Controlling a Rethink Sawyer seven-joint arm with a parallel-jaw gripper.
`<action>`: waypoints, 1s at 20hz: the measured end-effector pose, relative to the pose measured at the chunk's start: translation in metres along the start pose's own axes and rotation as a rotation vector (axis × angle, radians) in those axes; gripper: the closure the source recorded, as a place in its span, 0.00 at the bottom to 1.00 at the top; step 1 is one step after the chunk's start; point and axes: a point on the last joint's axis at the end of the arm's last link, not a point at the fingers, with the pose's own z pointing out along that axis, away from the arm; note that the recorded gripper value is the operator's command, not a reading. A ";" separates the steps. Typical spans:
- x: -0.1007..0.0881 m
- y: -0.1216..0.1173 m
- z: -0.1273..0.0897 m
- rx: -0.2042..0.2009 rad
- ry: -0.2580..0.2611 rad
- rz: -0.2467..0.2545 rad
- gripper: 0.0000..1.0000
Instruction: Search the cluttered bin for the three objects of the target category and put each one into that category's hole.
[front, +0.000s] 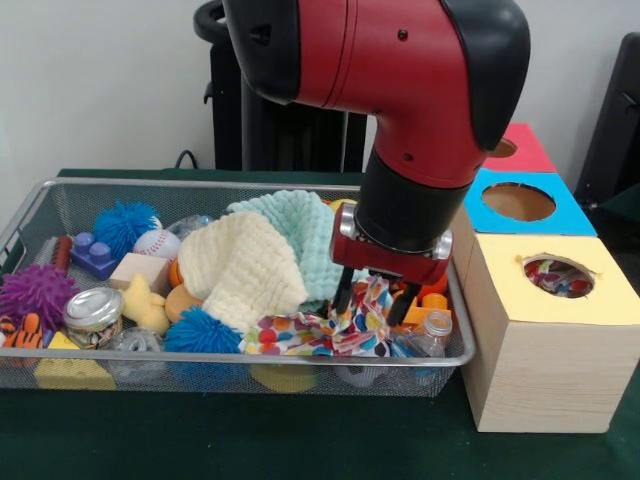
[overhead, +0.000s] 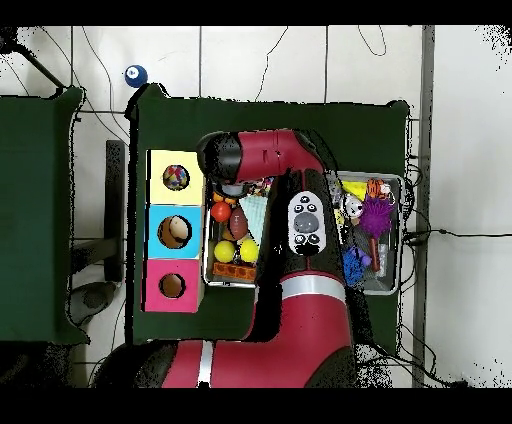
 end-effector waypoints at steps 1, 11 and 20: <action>0.000 0.000 0.000 0.001 0.000 -0.001 0.00; 0.001 0.000 0.007 0.008 -0.007 -0.010 0.00; 0.007 0.002 0.022 0.010 0.015 -0.014 1.00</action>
